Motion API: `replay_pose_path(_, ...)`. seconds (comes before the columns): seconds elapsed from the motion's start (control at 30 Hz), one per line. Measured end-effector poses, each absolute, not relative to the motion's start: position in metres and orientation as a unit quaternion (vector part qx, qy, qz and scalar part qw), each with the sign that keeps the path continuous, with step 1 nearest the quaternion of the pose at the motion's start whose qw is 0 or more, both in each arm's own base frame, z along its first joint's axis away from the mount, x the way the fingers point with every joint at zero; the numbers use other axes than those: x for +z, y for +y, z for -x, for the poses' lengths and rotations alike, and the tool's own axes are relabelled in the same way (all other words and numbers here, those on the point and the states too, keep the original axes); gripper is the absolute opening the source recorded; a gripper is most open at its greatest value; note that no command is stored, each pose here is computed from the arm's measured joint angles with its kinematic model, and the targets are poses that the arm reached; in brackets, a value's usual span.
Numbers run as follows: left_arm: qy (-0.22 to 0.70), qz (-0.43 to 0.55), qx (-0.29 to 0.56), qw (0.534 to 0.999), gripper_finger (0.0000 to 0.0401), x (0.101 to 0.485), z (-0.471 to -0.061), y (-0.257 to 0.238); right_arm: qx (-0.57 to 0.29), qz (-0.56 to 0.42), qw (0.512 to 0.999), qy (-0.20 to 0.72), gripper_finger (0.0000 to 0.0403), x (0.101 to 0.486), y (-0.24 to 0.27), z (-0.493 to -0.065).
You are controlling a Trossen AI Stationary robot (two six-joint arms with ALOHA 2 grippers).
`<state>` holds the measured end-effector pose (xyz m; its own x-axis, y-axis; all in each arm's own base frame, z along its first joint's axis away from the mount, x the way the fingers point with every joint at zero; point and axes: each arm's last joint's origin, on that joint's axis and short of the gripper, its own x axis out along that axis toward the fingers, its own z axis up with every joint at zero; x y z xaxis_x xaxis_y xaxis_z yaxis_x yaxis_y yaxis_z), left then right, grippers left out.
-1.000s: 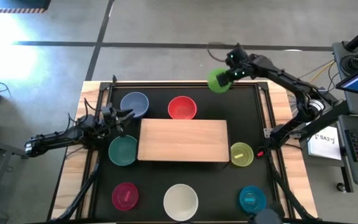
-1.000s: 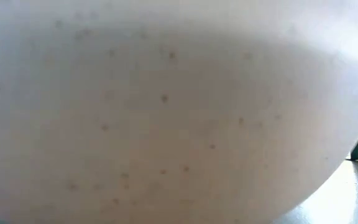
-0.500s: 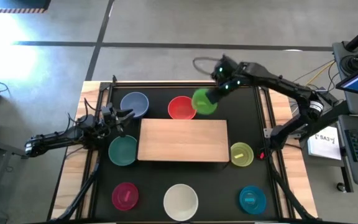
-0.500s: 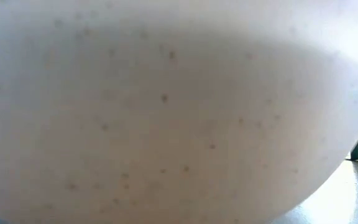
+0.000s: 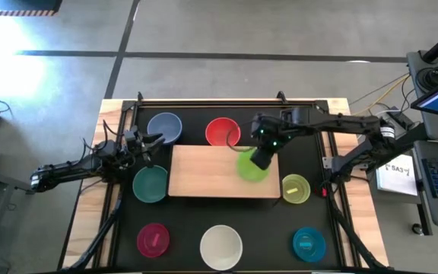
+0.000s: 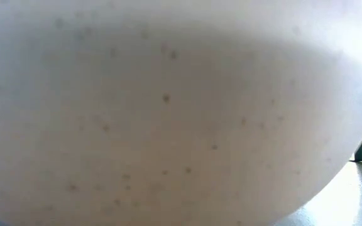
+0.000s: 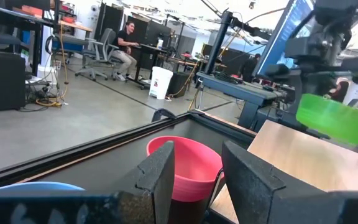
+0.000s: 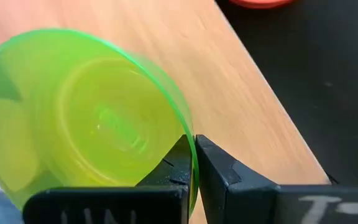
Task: Place and stack bowls onto a shelf
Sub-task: Put the small green bowl on the shelf
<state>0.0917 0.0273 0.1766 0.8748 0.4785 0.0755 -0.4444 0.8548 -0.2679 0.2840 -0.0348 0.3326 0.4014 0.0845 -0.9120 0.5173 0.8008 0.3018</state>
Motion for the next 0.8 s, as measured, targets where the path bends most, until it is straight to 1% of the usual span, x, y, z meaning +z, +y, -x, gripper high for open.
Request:
replay_pose_path(0.23,-0.070,0.122,0.240,0.961,0.0116,0.177,-0.092,0.027,-0.183,-0.280,0.760,0.557,0.0008,0.327,-0.033,-0.277)
replay_pose_path(0.8,-0.070,0.122,0.240,0.960,0.0116,0.177,-0.092,0.027,-0.202,-0.305,0.731,0.576,0.0009,0.309,-0.031,-0.274)
